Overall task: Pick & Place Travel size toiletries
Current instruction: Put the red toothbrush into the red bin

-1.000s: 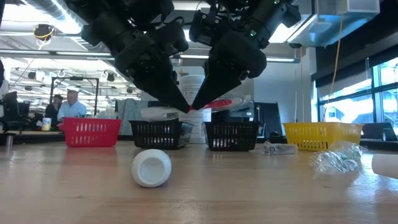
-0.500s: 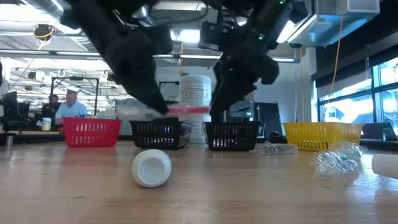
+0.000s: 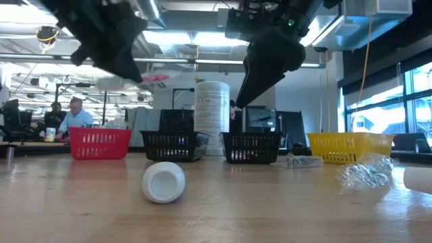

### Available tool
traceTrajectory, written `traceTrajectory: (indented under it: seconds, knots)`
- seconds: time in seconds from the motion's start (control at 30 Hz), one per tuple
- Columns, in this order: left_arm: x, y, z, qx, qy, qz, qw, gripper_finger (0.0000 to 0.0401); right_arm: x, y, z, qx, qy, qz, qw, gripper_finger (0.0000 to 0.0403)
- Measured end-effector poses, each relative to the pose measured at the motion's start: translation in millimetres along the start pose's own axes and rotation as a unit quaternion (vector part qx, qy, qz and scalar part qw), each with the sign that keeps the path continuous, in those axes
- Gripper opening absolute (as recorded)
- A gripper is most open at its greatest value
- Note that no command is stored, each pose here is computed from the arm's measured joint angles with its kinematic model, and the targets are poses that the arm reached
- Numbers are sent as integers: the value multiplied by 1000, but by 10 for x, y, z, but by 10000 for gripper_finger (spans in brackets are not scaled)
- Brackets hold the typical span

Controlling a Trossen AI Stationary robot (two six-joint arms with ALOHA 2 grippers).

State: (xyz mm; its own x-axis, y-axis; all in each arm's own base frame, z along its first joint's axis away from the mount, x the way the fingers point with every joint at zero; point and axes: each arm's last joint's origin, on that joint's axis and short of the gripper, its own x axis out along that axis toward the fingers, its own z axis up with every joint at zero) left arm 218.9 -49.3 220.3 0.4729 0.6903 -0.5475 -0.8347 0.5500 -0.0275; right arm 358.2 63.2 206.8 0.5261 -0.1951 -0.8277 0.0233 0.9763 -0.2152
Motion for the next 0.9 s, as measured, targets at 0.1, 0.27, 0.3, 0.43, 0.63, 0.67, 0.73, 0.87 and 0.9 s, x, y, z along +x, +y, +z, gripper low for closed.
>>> traceTrajectory:
  seconds: [0.1, 0.27, 0.3, 0.43, 0.63, 0.67, 0.73, 0.87, 0.9]
  knots:
    - [122, 113, -82, -39, 0, 40, 998, 20, 0, 0, 3, 0, -1, 0, 1000, 152]
    - [356, 367, -263, -96, -11, 108, 989, 20, -2, 10, 5, -3, -3, 1, 1000, 139]
    - [396, 423, -294, -105, -16, 123, 987, 20, -2, 10, 5, -4, -3, 1, 1000, 137]
    - [519, 566, -368, -127, -21, 156, 979, 25, -1, 10, 2, -4, -3, 1, 1000, 129]
    - [623, 643, -417, -156, -16, 165, 974, 40, -1, 10, 2, -5, -3, 1, 1000, 120]
    - [636, 641, -415, -164, -12, 162, 973, 42, -1, 10, 2, -5, -3, 1, 1000, 119]
    - [653, 637, -412, -175, -1, 158, 972, 46, -1, 10, 2, -5, -3, 1, 1000, 117]
    - [667, 642, -417, -182, 24, 155, 971, 57, -1, 10, 2, -5, -3, 1, 1000, 115]
    - [667, 641, -419, -183, 28, 154, 971, 60, -1, 10, 2, -5, -3, 1, 1000, 114]
